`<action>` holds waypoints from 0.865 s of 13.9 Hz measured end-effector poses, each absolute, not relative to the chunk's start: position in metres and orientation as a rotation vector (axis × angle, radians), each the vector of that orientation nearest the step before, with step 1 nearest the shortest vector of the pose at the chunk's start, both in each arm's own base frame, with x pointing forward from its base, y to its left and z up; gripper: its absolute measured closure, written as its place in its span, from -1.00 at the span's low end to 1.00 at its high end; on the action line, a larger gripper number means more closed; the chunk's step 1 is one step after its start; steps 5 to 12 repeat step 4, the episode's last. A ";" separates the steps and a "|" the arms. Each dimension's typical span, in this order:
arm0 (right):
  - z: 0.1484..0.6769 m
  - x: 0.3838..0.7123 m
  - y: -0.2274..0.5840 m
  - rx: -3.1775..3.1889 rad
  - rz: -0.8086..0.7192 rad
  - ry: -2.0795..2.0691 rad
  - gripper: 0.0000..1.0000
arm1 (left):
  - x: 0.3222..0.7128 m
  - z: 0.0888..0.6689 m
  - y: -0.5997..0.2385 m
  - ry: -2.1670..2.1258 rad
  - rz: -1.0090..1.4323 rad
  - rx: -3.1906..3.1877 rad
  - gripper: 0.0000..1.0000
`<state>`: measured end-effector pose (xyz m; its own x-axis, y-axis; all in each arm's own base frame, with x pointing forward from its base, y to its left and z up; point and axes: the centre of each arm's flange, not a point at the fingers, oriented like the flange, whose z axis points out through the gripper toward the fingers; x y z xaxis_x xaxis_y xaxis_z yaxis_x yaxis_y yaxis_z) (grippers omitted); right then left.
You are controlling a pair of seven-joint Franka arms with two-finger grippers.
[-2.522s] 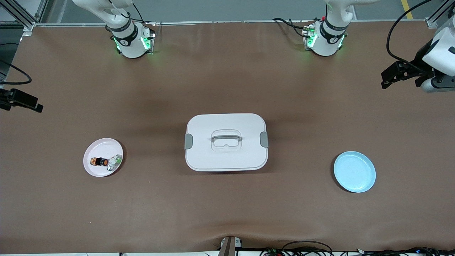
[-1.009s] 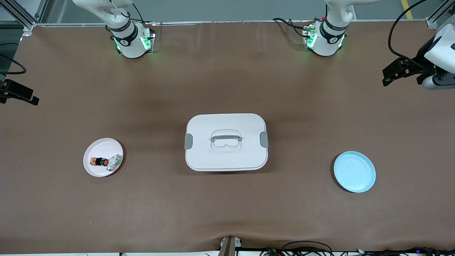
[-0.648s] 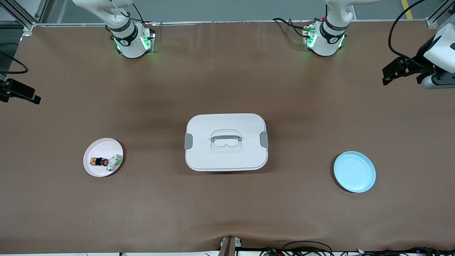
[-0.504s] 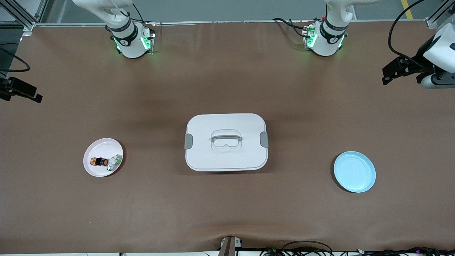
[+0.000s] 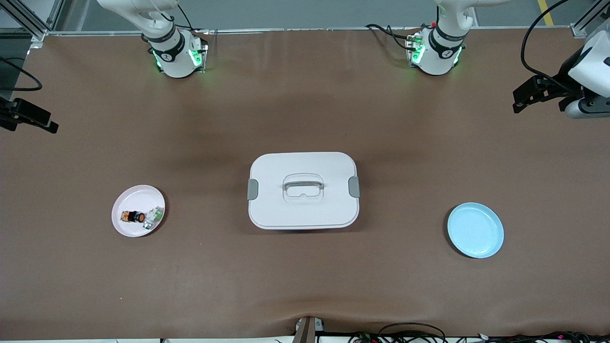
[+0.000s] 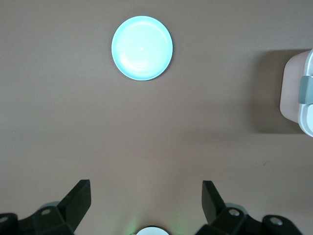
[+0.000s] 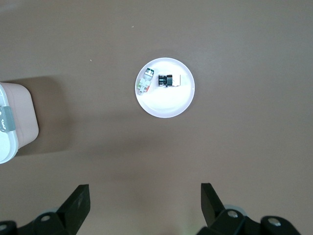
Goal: Transfer orange switch to right arm and place
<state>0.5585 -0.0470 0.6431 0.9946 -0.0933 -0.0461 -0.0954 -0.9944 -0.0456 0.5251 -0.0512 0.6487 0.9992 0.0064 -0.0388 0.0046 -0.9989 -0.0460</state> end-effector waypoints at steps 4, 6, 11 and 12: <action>0.640 0.558 -0.049 -3.089 0.079 0.151 -1.00 | 0.525 0.652 -0.047 -0.006 0.050 -3.096 -1.00; 0.640 0.558 -0.049 -3.089 0.079 0.151 -1.00 | 0.525 0.652 -0.047 -0.006 0.050 -3.096 -1.00; 0.640 0.558 -0.049 -3.089 0.079 0.151 -1.00 | 0.525 0.652 -0.047 -0.006 0.050 -3.096 -1.00; 0.640 0.558 -0.049 -3.089 0.079 0.151 -1.00 | 0.525 0.652 -0.047 -0.006 0.050 -3.096 -1.00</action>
